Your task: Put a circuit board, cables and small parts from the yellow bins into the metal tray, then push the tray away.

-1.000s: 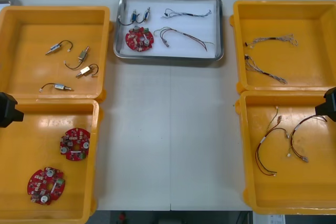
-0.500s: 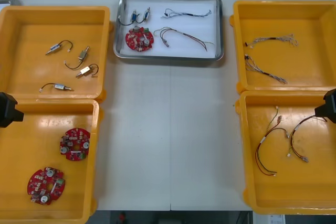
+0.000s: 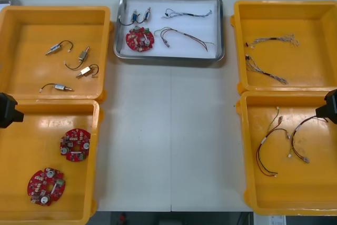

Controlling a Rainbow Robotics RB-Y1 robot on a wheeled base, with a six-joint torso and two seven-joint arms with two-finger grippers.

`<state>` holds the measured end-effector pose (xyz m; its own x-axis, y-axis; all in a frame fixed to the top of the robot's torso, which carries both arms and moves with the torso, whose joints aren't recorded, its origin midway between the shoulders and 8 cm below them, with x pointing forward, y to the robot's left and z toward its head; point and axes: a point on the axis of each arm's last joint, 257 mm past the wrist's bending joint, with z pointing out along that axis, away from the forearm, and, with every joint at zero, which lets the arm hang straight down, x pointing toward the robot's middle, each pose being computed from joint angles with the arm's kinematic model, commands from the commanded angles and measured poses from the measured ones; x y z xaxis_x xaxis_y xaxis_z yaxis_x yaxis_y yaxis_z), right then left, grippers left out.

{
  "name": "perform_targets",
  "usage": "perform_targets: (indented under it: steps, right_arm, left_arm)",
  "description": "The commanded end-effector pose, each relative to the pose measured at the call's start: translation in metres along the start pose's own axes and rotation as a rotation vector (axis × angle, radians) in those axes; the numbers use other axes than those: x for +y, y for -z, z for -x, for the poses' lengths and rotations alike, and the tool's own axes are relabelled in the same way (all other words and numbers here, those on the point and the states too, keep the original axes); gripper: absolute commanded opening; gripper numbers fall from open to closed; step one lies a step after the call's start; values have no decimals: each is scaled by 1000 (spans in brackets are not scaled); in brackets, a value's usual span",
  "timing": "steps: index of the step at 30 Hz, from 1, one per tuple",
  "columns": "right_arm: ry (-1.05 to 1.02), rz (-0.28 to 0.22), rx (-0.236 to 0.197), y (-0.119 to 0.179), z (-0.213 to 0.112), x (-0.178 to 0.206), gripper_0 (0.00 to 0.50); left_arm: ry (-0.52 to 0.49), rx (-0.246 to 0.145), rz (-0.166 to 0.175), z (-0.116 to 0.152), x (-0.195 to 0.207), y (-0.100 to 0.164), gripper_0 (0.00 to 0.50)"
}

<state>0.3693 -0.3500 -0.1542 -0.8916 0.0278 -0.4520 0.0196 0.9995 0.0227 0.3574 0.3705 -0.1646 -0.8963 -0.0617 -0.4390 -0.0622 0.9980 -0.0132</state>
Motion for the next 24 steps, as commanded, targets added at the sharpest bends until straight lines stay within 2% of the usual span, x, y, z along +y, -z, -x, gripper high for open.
perform_targets:
  steps: [1, 24]
  right_arm:
    - [28, -37, -6, 8, 1, -15, 500]
    - [28, -37, -6, 8, 1, -15, 500]
  left_arm:
    - [-59, -18, 41, 2, 13, 12, 500]
    - [-59, -18, 41, 2, 13, 12, 500]
